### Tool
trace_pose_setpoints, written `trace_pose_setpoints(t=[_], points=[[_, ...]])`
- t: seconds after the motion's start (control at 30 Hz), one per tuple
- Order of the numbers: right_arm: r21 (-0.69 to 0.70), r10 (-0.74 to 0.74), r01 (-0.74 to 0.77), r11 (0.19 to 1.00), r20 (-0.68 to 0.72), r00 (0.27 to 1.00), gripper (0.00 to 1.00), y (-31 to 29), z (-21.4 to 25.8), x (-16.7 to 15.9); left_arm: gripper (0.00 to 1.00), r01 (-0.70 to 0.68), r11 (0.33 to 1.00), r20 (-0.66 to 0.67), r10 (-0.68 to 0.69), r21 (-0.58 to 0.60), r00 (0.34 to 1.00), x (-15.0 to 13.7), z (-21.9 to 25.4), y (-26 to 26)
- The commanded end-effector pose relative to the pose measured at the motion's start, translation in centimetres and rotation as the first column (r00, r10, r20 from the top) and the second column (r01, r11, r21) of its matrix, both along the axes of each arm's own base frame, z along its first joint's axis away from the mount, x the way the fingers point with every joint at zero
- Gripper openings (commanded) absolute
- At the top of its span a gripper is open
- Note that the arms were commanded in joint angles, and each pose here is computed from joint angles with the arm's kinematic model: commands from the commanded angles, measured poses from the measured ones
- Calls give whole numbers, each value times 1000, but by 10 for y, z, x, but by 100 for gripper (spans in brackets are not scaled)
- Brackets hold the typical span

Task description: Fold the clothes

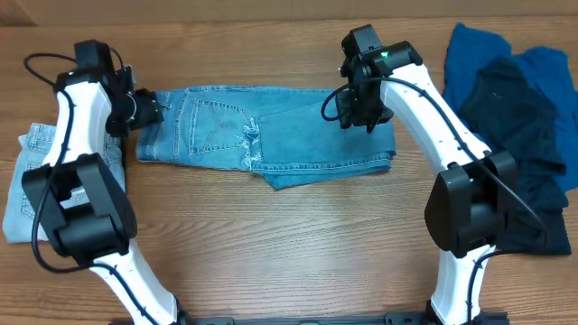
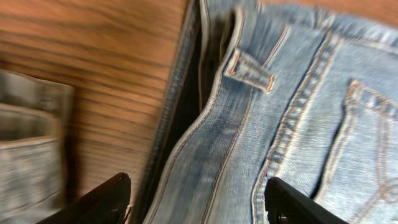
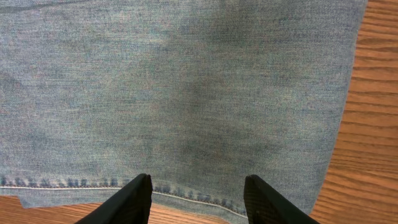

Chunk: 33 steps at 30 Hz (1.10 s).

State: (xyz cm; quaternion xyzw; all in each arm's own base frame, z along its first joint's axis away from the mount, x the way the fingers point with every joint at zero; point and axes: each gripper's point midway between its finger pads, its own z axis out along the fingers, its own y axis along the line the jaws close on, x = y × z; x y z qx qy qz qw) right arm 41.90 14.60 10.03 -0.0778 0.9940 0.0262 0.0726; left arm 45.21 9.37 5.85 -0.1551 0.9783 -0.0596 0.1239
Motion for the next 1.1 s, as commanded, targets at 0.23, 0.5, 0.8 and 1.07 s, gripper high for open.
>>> trace_pose_setpoints(t=[0.23,0.5,0.8,1.07], points=[[11,2,-2,1000,9,1000,52,2,6,-1,71,3,999,-178,-12,-50,984,-25,-67,-4],[6,2,-2,1000,-4,1000,51,1,5,-4,35,-28,989,-282,-14,-142,959,-43,-104,-18],[4,2,-2,1000,-11,1000,52,1,5,-6,47,-32,989,-300,-13,-142,954,-48,-104,-17],[1,2,-2,1000,-20,1000,52,0,4,-8,58,-101,991,-239,77,-90,968,-27,-78,24]])
